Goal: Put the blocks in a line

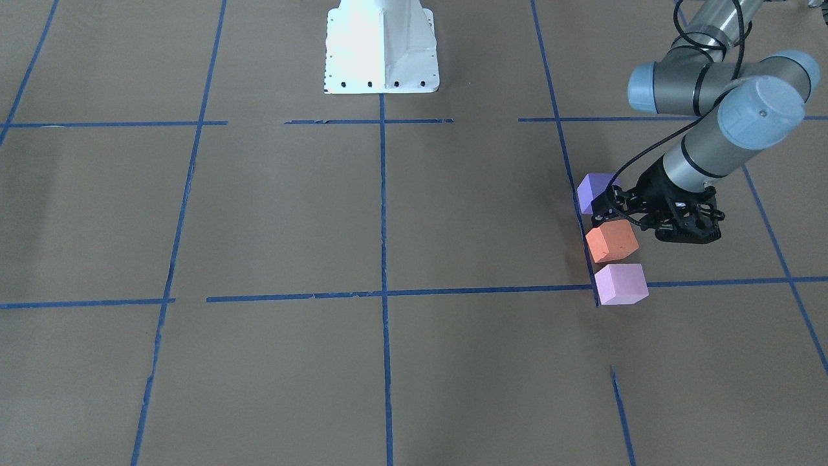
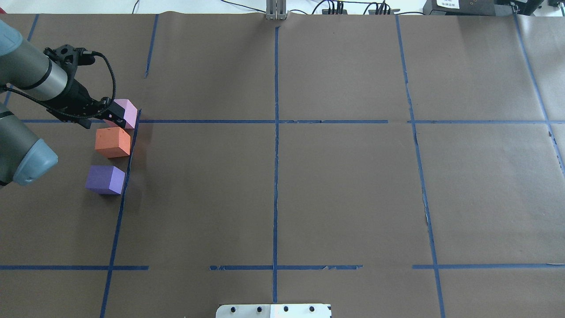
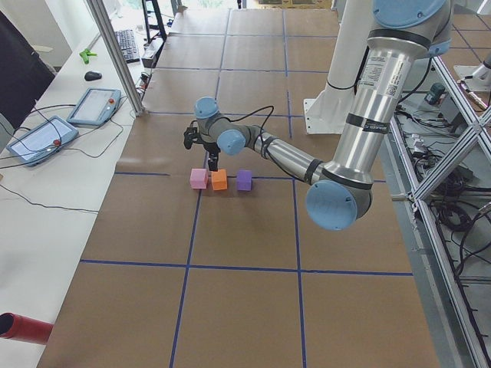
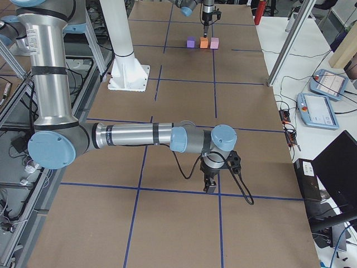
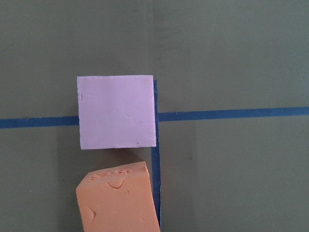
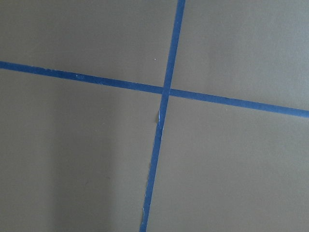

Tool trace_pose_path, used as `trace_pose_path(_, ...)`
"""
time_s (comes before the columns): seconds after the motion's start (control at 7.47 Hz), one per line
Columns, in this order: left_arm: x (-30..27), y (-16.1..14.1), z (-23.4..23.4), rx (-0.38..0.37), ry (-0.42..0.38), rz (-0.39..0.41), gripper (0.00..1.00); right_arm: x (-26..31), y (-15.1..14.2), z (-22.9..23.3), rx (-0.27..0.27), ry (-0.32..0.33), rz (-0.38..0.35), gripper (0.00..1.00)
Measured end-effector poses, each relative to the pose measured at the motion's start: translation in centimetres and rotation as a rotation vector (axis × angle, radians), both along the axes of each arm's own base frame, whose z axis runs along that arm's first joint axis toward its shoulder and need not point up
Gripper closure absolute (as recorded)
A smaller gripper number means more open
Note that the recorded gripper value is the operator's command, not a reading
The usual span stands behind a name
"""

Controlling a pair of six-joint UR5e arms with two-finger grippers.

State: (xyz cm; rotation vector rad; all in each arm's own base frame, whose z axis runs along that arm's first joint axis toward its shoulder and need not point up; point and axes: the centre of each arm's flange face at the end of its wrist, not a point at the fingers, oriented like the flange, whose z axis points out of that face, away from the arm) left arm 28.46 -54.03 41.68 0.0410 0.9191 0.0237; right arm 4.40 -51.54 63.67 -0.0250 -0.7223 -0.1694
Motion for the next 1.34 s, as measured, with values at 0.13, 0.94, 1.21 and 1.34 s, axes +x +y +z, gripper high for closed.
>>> trace_pose_path(0.13,-1.2,-0.4,0.2,0.001,-0.002,-0.019,0.0,0.0,0.0,0.0,0.0,0.0,0.0,0.0)
trace_pose_path(0.94,-20.7,-2.2,10.8,0.175,-0.168,-0.074,0.0,0.0,0.0,0.0,0.0,0.0,0.0,0.0)
trace_pose_path(1.21,-28.0,-1.7,16.2,0.206,-0.241,-0.07,0.0,0.0,0.0,0.0,0.0,0.0,0.0,0.0)
trace_pose_path(1.34,-30.9,-0.6,18.7,0.207,-0.257,-0.08,0.0,0.0,0.0,0.0,0.0,0.0,0.0,0.0)
